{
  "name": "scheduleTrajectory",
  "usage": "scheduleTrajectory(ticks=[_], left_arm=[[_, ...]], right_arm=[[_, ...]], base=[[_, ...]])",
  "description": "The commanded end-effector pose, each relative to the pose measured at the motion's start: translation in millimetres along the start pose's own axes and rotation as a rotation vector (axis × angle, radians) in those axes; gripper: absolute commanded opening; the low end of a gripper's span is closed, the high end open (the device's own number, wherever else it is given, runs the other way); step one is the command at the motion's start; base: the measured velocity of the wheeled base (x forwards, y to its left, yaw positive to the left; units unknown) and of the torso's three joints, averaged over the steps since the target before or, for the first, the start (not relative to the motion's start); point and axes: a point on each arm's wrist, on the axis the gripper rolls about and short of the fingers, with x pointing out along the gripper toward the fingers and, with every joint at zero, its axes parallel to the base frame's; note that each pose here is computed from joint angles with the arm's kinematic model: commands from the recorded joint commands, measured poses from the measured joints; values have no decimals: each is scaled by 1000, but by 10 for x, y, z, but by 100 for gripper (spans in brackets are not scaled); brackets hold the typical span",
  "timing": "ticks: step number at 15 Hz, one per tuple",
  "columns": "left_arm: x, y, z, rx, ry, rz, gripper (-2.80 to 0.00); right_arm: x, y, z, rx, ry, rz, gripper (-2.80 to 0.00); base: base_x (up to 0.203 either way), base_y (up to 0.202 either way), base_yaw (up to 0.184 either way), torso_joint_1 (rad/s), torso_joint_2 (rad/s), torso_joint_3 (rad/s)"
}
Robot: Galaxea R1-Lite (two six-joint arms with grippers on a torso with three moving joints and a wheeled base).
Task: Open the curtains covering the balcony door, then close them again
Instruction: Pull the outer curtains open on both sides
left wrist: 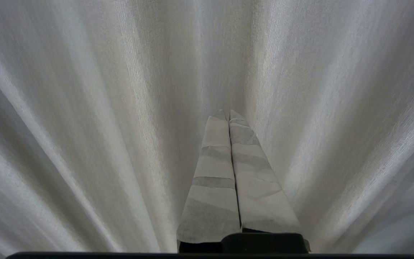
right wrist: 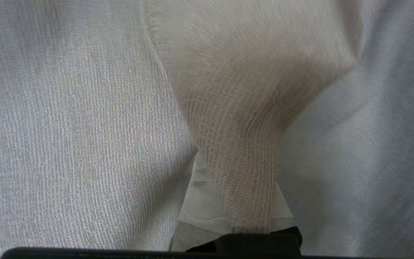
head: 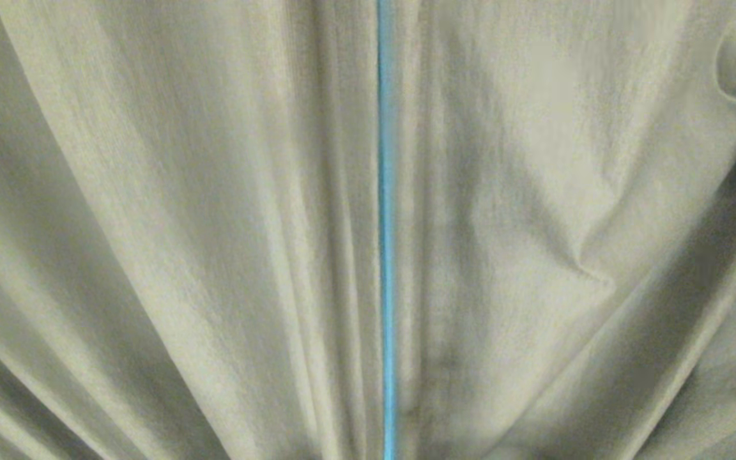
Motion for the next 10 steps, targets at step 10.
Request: scheduleTrajectory(ticks=[10], left_arm=[[0, 0, 0, 1, 0, 1, -280]], right_arm=[[-125, -633, 4, -60, 31, -261, -280]], base=[[0, 0, 0, 0, 0, 0]])
